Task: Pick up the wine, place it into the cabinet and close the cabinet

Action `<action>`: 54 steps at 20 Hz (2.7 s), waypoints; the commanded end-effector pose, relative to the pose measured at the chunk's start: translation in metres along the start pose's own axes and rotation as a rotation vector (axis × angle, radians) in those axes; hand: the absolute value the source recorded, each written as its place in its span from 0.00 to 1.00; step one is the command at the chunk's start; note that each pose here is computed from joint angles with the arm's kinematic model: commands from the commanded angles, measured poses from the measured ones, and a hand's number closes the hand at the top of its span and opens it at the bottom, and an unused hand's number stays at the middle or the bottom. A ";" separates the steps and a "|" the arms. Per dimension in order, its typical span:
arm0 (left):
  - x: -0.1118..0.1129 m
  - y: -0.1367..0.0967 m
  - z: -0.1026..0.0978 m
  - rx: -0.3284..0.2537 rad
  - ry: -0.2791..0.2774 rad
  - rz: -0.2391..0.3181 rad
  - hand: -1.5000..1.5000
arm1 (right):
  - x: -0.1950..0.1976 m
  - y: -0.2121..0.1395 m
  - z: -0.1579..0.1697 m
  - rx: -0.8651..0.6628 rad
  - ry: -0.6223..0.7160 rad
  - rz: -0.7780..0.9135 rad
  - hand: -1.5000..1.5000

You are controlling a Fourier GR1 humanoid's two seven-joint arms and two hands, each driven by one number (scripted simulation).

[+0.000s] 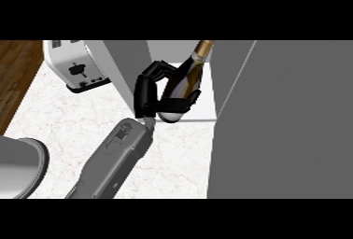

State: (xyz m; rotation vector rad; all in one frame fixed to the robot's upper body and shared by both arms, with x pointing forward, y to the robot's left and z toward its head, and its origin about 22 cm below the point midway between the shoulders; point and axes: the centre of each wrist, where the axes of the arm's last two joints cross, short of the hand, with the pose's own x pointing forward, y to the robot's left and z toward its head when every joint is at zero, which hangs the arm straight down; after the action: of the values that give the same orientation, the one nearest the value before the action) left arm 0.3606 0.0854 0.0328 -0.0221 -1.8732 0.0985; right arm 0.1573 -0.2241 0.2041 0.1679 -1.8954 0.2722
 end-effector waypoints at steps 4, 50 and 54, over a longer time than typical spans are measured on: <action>0.012 -0.013 -0.038 0.015 0.037 -0.007 1.00 | 0.007 -0.004 0.021 0.034 -0.045 -0.064 0.00; -0.026 0.032 -0.067 0.176 0.047 -0.056 0.00 | 0.000 0.020 0.001 0.085 -0.054 -0.090 0.00; -0.035 0.027 -0.057 0.190 0.040 -0.114 0.00 | -0.001 0.010 0.002 0.072 -0.061 -0.069 0.00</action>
State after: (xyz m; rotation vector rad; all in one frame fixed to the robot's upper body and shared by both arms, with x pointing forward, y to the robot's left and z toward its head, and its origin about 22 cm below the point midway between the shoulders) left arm 0.4298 0.1035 0.0284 0.1577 -1.8426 0.2083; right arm 0.1653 -0.2111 0.1959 0.2813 -1.9035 0.2978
